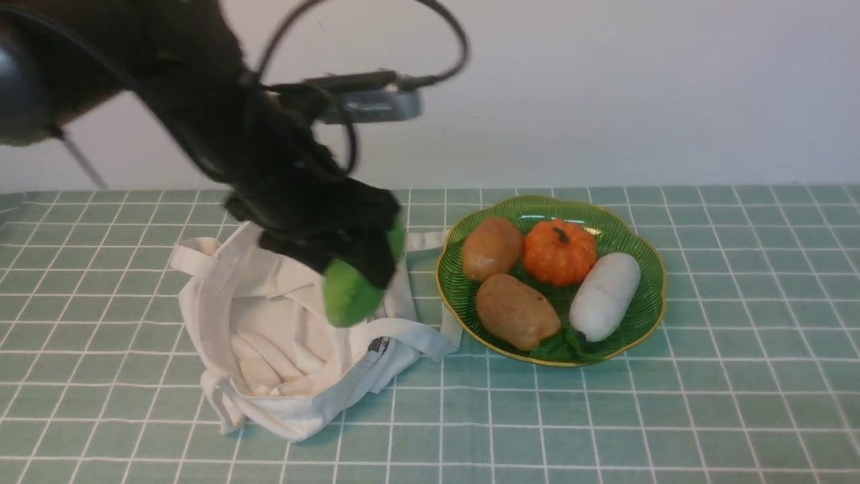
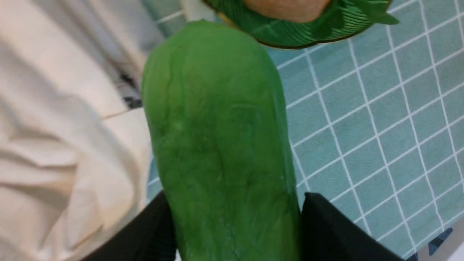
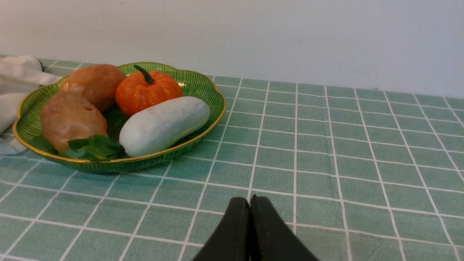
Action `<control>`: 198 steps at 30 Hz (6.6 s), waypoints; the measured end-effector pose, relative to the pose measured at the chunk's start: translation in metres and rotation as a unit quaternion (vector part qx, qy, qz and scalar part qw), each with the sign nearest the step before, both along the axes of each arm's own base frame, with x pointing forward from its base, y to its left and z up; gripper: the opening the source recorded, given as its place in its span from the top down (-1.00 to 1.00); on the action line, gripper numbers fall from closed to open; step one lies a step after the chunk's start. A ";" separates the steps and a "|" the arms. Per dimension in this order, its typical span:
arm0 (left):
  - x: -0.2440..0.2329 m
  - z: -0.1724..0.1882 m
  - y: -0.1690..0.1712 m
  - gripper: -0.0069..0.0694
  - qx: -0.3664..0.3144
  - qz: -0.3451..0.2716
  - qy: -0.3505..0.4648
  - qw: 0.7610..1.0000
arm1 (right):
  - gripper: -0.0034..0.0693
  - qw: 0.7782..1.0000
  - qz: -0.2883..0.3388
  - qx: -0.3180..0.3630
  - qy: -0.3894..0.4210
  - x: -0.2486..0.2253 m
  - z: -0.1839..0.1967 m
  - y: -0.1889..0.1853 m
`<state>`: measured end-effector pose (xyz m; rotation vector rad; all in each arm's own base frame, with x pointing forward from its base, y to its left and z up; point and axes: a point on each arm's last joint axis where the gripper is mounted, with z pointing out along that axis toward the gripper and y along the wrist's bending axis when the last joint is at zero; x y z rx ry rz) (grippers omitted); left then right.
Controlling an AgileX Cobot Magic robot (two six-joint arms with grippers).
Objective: Take vegetables from cloth bag on blue coffee tablecloth place on plate.
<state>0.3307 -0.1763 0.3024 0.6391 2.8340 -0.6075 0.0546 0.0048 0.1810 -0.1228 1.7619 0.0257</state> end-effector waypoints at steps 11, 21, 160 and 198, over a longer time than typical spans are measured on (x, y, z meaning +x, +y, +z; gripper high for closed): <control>0.054 -0.037 -0.125 -0.19 -0.005 -0.009 -0.030 1.000 | 0.95 1.000 0.000 0.000 0.000 0.000 0.000 0.000; 0.085 -0.084 -0.141 -0.21 0.011 0.118 -0.018 0.993 | 0.95 1.000 0.000 0.000 0.000 0.000 0.000 0.000; -0.278 -0.132 0.173 0.83 0.036 0.258 -0.501 0.825 | 0.95 1.000 0.001 -0.006 0.000 0.000 0.000 0.000; -0.278 -0.132 0.173 0.83 0.036 0.258 -0.501 0.826 | 0.95 1.000 0.001 -0.006 0.000 0.000 0.000 0.000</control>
